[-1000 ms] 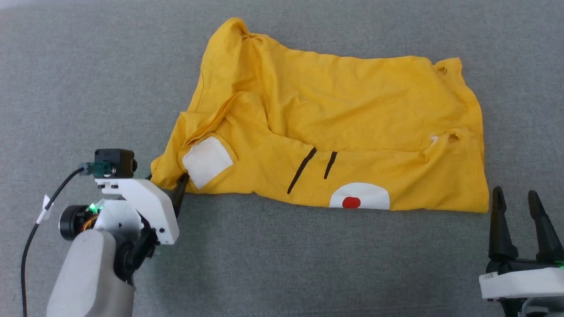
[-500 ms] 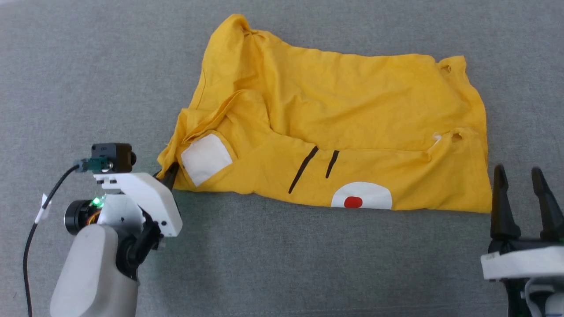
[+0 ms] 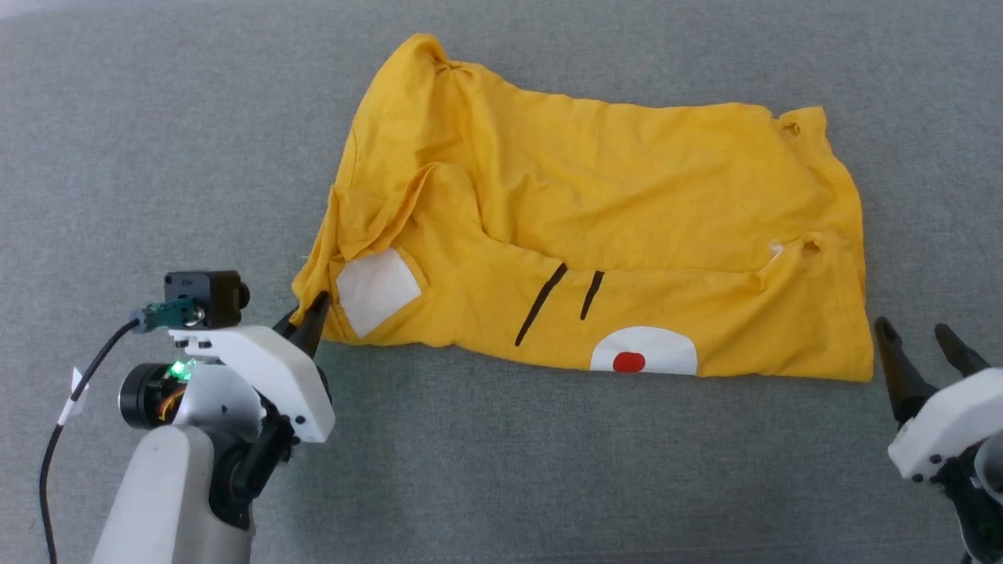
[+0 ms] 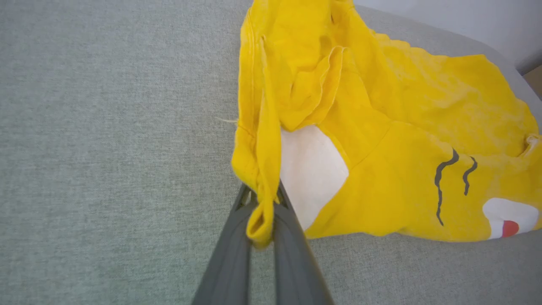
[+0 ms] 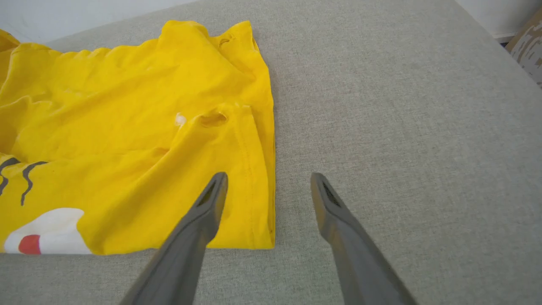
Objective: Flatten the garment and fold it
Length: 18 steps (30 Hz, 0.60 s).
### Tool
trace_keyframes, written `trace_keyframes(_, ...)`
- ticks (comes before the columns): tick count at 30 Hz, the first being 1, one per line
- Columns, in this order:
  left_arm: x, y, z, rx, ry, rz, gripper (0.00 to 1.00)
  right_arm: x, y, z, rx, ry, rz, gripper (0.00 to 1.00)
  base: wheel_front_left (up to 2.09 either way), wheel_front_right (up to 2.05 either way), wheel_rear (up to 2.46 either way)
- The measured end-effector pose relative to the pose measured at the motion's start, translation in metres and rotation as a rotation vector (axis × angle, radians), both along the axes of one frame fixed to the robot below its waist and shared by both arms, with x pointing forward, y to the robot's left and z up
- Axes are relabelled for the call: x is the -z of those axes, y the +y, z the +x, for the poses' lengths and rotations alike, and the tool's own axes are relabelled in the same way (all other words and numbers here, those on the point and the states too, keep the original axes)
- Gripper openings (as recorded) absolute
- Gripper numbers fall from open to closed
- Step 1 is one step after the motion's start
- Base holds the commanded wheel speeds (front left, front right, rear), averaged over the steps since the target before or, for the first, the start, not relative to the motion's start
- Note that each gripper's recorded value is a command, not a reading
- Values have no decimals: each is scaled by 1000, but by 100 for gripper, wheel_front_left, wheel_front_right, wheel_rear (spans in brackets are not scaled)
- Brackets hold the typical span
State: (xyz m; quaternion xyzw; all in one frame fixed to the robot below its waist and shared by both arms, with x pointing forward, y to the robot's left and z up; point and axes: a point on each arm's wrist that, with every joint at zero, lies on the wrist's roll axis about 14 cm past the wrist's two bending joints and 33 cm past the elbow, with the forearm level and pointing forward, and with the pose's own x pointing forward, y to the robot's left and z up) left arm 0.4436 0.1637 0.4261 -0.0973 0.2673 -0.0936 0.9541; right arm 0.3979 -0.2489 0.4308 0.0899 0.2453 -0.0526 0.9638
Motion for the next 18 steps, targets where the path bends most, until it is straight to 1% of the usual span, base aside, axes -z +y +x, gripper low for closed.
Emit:
trace_keyframes(9,1,4,-3,-10,8,4,0,20,14,8,-38,82,32,100,0,0,0)
trace_keyframes(18,9,8,-5,-19,32,10,0,48,13,6,-26,177,42,100,0,0,0)
